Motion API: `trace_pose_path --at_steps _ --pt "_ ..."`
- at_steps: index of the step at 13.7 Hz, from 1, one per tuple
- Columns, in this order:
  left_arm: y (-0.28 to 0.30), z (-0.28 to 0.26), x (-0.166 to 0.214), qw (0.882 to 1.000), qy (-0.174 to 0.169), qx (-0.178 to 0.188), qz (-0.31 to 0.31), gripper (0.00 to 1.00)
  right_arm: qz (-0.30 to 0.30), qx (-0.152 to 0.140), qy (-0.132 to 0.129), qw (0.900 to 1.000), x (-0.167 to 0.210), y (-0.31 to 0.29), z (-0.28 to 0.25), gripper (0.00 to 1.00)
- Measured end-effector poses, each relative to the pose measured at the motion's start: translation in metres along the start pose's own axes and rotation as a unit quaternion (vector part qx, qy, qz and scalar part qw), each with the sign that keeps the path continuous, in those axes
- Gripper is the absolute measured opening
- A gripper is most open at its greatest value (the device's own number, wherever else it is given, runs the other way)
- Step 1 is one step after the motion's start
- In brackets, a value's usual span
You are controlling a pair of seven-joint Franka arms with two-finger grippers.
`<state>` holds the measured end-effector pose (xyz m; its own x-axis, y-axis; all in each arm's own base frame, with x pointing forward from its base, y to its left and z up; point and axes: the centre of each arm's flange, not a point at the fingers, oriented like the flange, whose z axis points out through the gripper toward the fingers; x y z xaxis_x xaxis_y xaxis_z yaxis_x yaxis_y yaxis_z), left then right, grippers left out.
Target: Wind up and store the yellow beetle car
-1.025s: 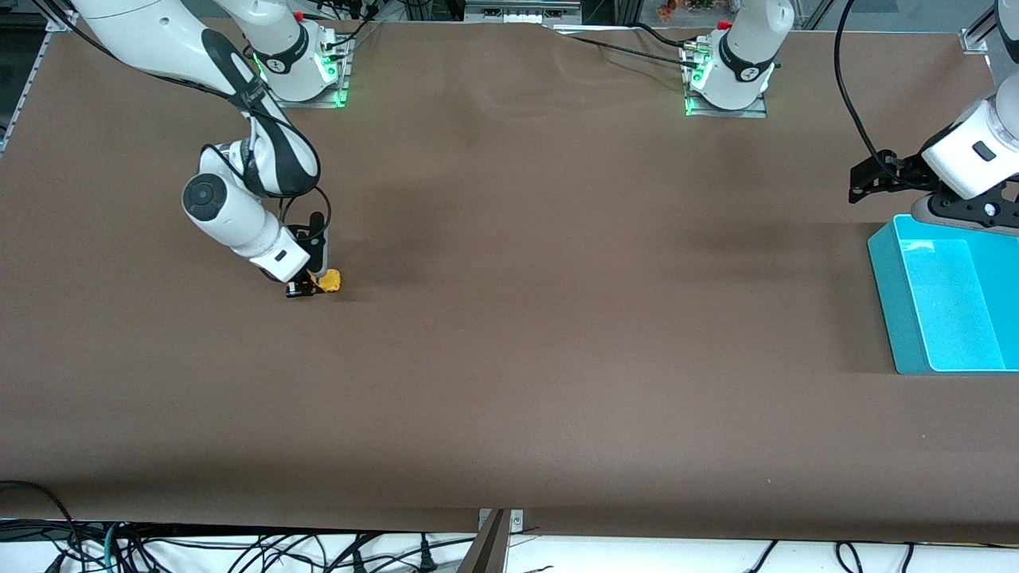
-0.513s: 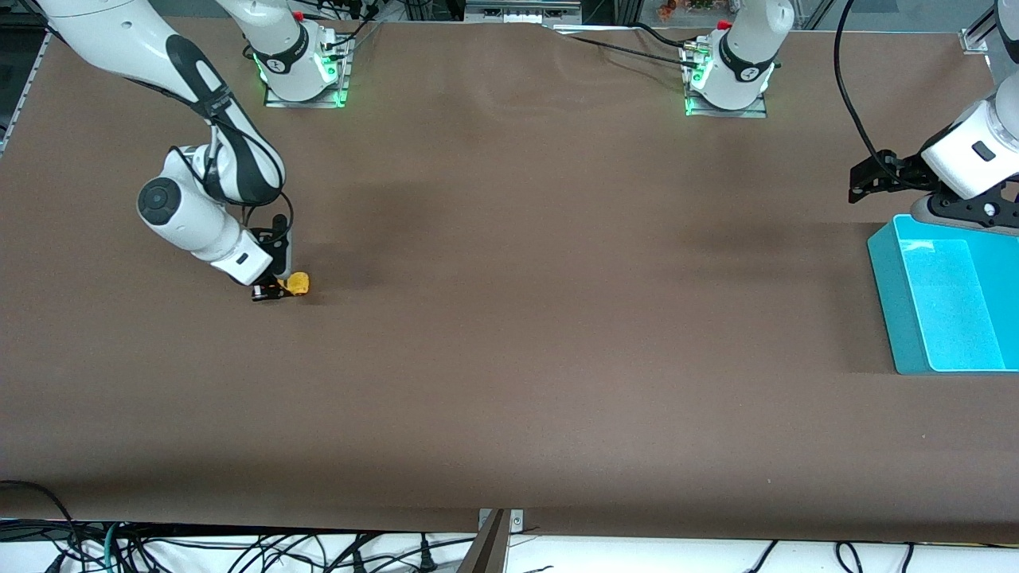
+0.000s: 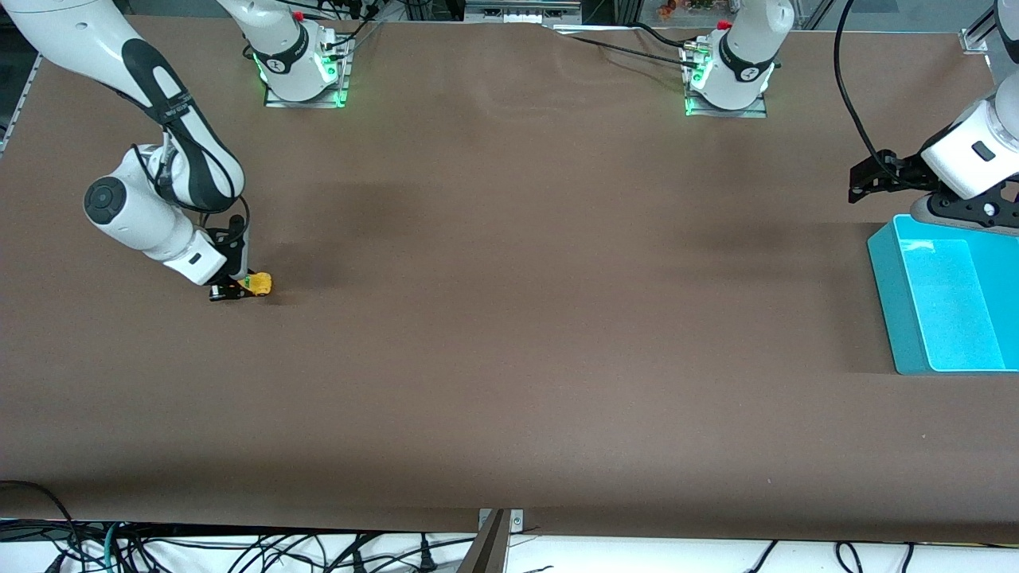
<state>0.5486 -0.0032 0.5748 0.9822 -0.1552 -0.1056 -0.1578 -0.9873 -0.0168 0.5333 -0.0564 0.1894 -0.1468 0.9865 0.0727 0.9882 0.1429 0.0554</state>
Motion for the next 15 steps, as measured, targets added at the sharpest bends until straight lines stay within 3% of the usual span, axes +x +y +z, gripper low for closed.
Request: trace_pose_path --at_steps 7,9,13,15 --pt "0.0 0.0 0.0 1.0 0.0 0.0 0.0 1.0 0.0 0.003 0.002 1.0 -0.024 -0.004 -0.002 0.44" --pt "0.0 0.0 0.0 1.0 0.0 0.0 0.0 1.0 0.013 0.032 0.014 0.999 -0.027 -0.006 0.001 0.58" --pt "0.0 0.0 0.0 1.0 -0.001 0.0 0.0 1.0 0.039 0.065 0.032 0.997 -0.023 0.027 -0.031 0.99" --pt "0.0 0.0 0.0 1.0 -0.001 0.0 0.0 1.0 0.044 0.071 0.036 0.996 -0.004 0.057 -0.072 1.0"
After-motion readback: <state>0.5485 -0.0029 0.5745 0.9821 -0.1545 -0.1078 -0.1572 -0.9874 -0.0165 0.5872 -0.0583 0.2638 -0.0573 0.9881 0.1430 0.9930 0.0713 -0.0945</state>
